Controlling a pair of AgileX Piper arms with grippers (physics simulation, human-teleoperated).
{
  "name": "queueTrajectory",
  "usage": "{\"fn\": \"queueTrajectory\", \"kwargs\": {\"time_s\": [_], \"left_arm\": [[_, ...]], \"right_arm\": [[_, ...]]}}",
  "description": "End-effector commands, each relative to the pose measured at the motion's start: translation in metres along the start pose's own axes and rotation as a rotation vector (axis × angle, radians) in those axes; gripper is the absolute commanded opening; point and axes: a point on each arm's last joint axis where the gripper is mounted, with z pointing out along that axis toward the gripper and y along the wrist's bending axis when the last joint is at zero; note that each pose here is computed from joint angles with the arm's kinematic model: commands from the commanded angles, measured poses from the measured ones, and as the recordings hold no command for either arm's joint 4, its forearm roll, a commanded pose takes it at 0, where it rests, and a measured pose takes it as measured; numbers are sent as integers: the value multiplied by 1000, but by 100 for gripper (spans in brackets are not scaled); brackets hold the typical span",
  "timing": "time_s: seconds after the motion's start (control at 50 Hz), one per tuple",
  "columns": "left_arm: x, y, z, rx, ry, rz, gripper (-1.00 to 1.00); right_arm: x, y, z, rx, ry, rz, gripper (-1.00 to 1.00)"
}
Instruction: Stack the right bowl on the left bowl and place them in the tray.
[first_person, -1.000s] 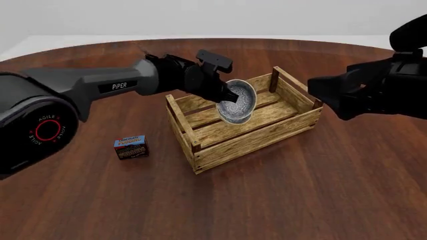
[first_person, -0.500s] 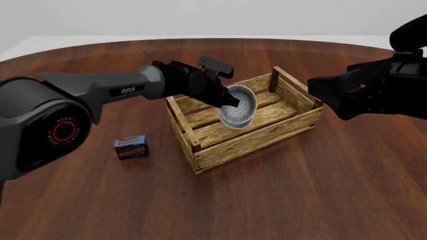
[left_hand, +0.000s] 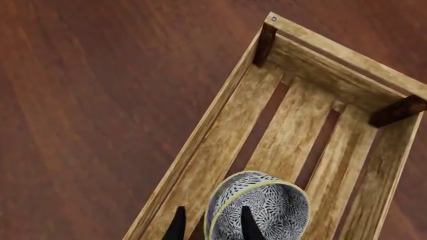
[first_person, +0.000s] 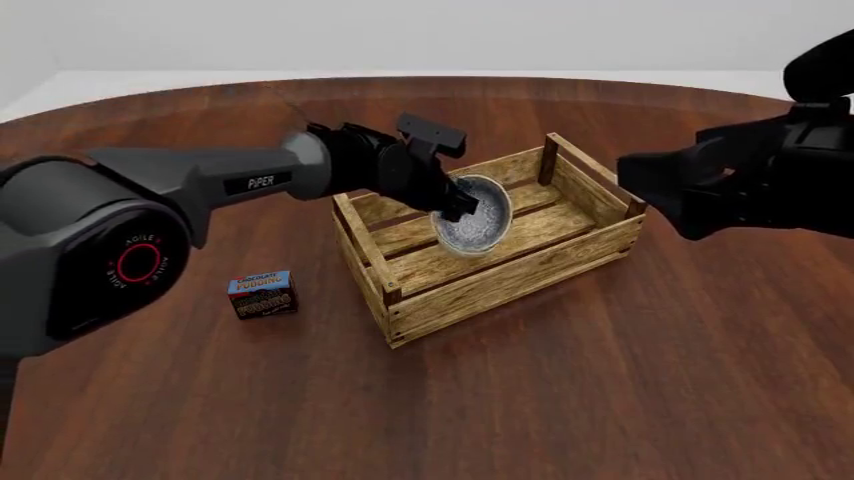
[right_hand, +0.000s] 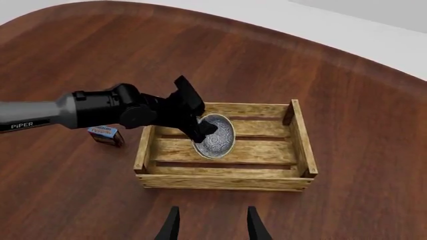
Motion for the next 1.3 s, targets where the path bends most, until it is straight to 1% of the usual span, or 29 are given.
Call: {"fn": "queueTrajectory", "kwargs": {"time_s": [0.02,0.2,0.34,0.5,0.52,0.56,0.58,0.62,0.64,0.66,0.68,0.82,0.88,0.9,0.96,0.98,1.02,1.06,1.08,1.1,1.12,1.14,1.16,1.2,1.22,1.24,1.26,1.28,1.3], "left_arm": [[1,0,-1,-2,-1,-14,100],[0,-2,-4,1,-5,-12,100],[-2,1,-9,-3,-11,-8,100],[-8,1,-26,-3,-34,7,100],[-10,2,-33,-5,-44,8,100],[-9,2,-33,-5,-44,8,100],[-11,6,-40,-12,-55,12,100],[-11,6,-40,-12,-55,12,100],[-11,1,-49,-4,-66,17,100],[-11,1,-49,-4,-66,17,100],[-11,5,-54,-11,-75,21,100],[-10,9,-74,-19,-106,19,100],[-8,6,-78,-14,-110,18,100],[-5,14,-83,-29,-117,21,100],[-2,14,-88,-29,-122,22,100],[2,16,-96,-34,-135,25,100],[2,16,-96,-34,-135,25,100],[4,19,-102,-41,-144,30,100],[9,29,-112,-65,-166,40,100],[9,29,-112,-65,-166,40,100],[17,37,-123,-83,-187,36,100],[17,37,-124,-83,-187,36,100],[25,41,-131,-96,-200,39,100],[25,41,-131,-96,-200,39,100],[32,44,-136,-104,-206,30,100],[32,44,-136,-104,-206,30,100],[34,47,-142,-112,-215,22,100],[35,47,-142,-112,-215,22,100],[38,53,-152,-128,-230,16,100]], "right_arm": [[0,0,-1,-1,-2,-1,100],[0,0,0,-1,1,-2,100],[0,0,0,-1,1,0,100],[0,1,1,-3,2,-3,100],[0,0,1,-2,2,-5,100],[0,0,1,-2,2,-5,100],[0,1,0,-4,2,-6,100],[0,1,0,-4,2,-6,100],[1,1,1,-6,4,-8,100],[1,1,1,-6,4,-8,100],[1,1,2,-5,5,-8,100],[1,1,3,-7,7,-11,100],[1,2,3,-10,8,-13,100],[1,1,4,-8,9,-15,100],[1,2,3,-9,8,-17,100],[1,2,4,-10,9,-18,100],[1,2,4,-10,9,-18,100],[1,2,5,-10,11,-19,100],[1,1,6,-7,12,-21,100],[1,1,6,-7,12,-21,100],[1,2,2,-8,8,-22,100],[1,2,2,-8,8,-22,100],[1,1,2,-7,8,-22,100],[1,1,2,-7,8,-22,100],[1,2,4,-8,11,-21,100],[1,2,4,-8,11,-21,100],[1,2,6,-10,14,-23,100],[1,2,6,-10,14,-23,100],[2,2,8,-11,18,-27,100]]}}
